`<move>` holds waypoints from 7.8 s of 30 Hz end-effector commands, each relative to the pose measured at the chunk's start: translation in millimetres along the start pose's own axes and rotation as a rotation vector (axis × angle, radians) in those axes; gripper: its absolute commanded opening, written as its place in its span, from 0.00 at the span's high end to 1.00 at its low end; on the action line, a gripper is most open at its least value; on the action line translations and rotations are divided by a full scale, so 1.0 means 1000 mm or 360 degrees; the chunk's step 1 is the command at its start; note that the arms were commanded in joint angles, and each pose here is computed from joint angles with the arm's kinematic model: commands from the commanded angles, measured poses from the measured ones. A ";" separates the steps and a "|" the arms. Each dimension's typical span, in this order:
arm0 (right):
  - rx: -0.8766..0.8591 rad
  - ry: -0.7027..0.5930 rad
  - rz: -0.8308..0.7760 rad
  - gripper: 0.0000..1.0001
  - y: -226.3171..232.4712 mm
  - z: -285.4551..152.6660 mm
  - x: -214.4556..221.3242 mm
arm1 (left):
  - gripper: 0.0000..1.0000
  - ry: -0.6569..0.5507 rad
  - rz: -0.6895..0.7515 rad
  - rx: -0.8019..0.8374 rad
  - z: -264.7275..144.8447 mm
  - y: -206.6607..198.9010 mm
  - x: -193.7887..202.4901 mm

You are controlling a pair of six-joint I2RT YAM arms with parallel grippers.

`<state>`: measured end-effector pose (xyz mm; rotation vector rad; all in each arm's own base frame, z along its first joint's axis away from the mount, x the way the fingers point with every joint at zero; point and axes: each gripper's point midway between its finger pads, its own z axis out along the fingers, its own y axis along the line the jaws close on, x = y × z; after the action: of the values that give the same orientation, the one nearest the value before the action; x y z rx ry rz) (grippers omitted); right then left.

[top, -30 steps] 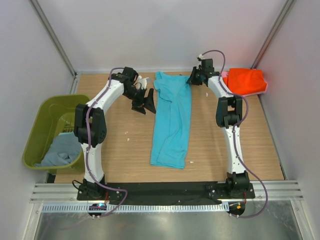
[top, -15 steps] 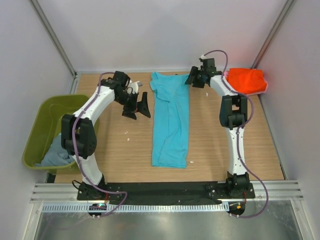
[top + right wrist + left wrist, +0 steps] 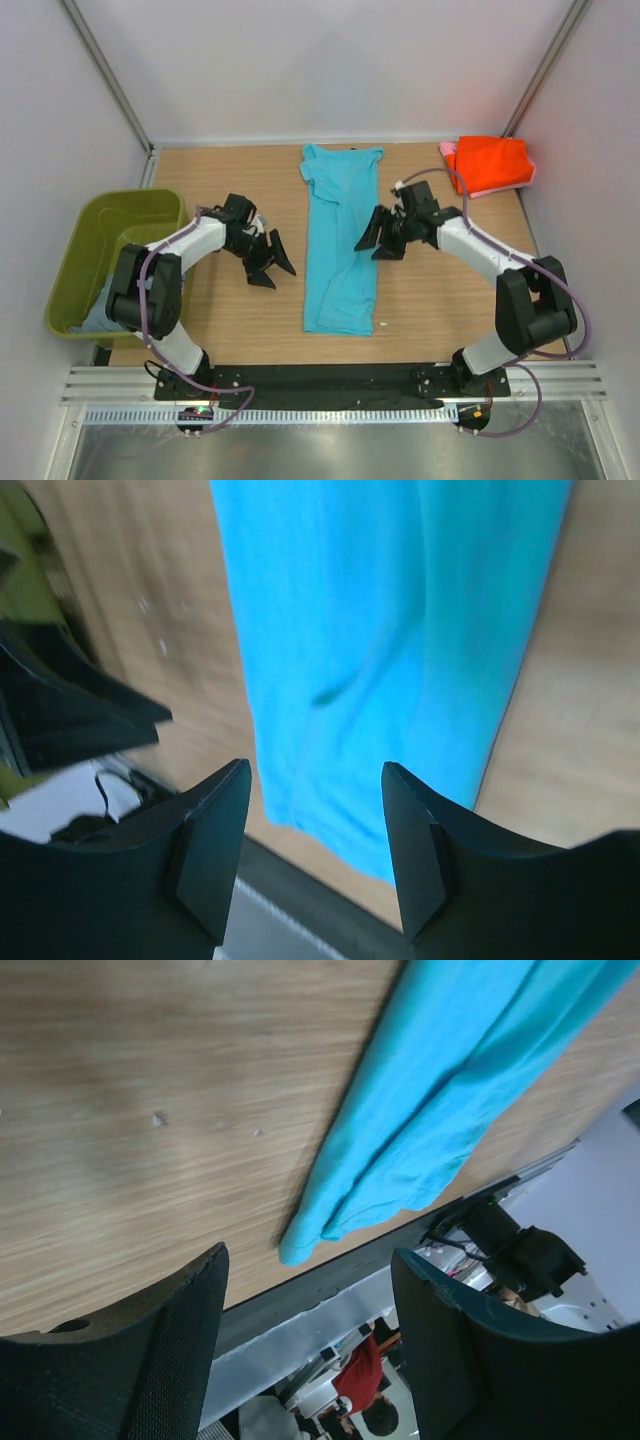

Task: Fold and stack the t-shirts
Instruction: Fold the tshirt

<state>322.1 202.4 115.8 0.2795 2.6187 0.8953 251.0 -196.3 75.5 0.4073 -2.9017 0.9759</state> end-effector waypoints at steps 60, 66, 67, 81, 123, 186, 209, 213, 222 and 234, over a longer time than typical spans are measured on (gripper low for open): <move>0.0060 0.0357 0.0150 0.99 -0.058 -0.002 0.156 | 1.00 0.0059 0.0277 -0.0004 0.059 -0.026 0.078; 0.0046 0.0195 0.0117 0.99 -0.051 -0.014 0.103 | 1.00 -0.0066 0.0462 0.0080 0.032 -0.062 0.052; 0.0048 0.0170 0.0117 0.98 -0.051 -0.014 0.095 | 1.00 -0.0102 0.0481 0.0097 0.027 -0.071 0.043; -0.0131 -0.0239 -0.0011 0.99 -0.001 0.000 -0.066 | 1.00 -0.0355 0.0425 0.0156 0.011 -0.095 -0.085; 0.0027 0.0149 0.0284 0.47 -0.066 0.037 0.003 | 0.28 0.0096 0.0022 0.0394 0.049 -0.076 -0.078; -0.0190 -0.0105 -0.0005 0.99 -0.007 -0.044 -0.013 | 1.00 -0.0160 0.0571 0.0484 -0.021 -0.130 -0.019; -0.0264 -0.0285 -0.0188 0.99 0.034 -0.035 -0.100 | 1.00 -0.0354 0.0662 0.0539 -0.043 -0.171 -0.090; -0.0261 -0.0325 -0.0204 0.99 0.033 -0.020 -0.120 | 1.00 -0.0387 0.0622 0.0564 -0.042 -0.173 -0.122; -0.0284 -0.0521 -0.0278 0.89 0.019 0.055 -0.230 | 0.99 -0.0744 0.0751 0.0466 -0.023 -0.178 -0.244; -0.0206 -0.0519 -0.0337 0.34 -0.008 0.043 -0.233 | 0.16 -0.0987 0.0969 0.0309 -0.060 -0.198 -0.257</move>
<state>572.9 160.0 109.2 0.1605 2.2783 0.8678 565.3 -252.2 135.8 -0.1411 -3.5689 1.2965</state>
